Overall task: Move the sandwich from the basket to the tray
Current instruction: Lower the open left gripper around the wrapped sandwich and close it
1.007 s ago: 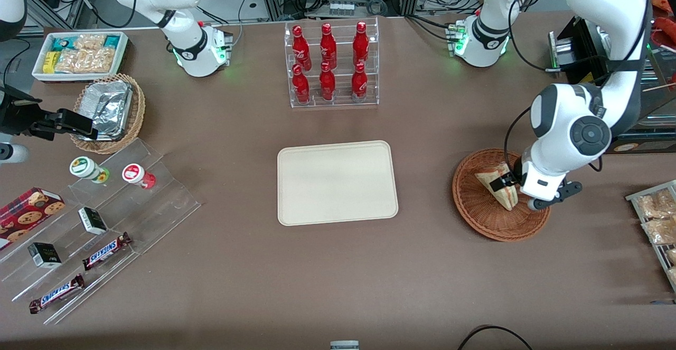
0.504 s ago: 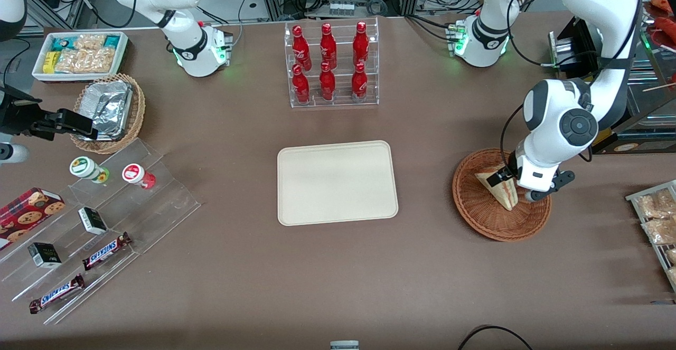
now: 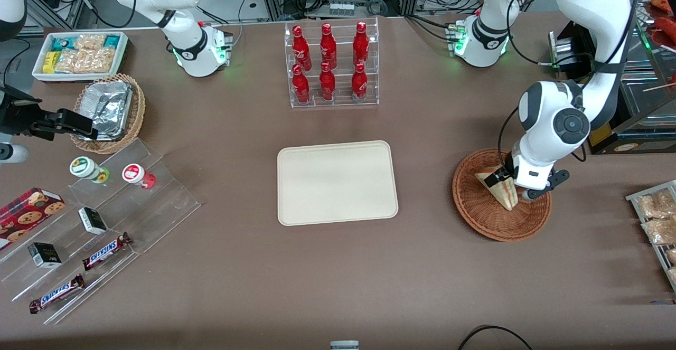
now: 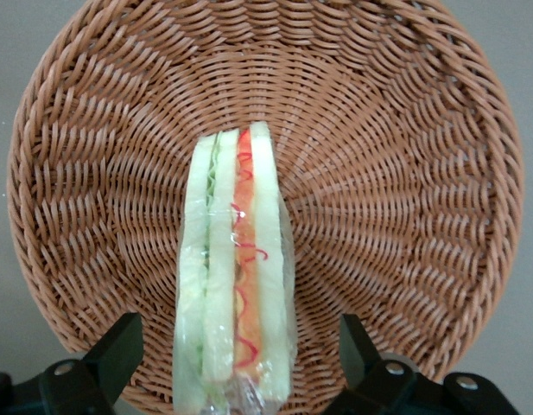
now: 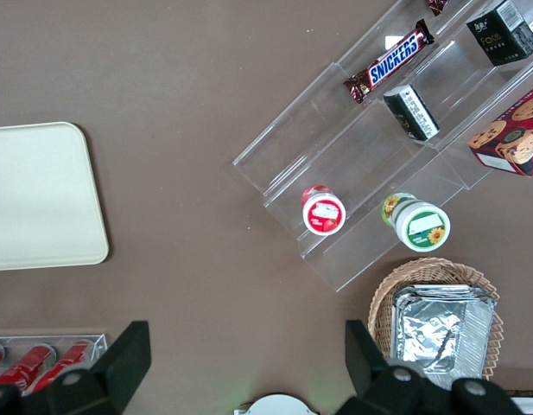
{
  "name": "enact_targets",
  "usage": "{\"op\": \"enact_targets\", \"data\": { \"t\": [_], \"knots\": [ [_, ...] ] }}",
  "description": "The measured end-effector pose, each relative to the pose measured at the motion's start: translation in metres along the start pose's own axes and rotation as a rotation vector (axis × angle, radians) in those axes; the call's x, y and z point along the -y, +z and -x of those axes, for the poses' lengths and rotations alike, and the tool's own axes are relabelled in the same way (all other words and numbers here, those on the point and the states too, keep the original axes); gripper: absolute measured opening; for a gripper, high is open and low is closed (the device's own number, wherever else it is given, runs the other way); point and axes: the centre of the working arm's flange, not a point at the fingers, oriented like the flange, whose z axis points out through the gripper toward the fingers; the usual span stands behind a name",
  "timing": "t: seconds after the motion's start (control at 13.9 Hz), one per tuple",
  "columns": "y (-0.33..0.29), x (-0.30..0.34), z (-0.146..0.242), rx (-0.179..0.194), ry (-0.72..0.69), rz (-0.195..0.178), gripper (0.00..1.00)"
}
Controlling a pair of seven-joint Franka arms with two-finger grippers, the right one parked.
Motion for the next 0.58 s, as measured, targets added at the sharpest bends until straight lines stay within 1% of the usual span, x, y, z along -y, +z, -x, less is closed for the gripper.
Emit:
{"op": "enact_targets", "data": {
  "t": [0.14, 0.22, 0.29, 0.36, 0.5, 0.58],
  "knots": [
    [0.006, 0.005, -0.003, -0.005, -0.012, 0.005, 0.96],
    [0.009, 0.007, -0.004, -0.005, -0.015, 0.006, 0.89],
    [0.011, 0.008, -0.004, -0.004, -0.018, 0.007, 0.78],
    [0.014, 0.008, -0.003, 0.002, -0.024, 0.010, 0.66],
    [0.015, 0.008, -0.003, 0.009, -0.037, 0.017, 0.45],
    [0.015, 0.008, -0.003, 0.010, -0.041, 0.019, 0.37]
  ]
}}
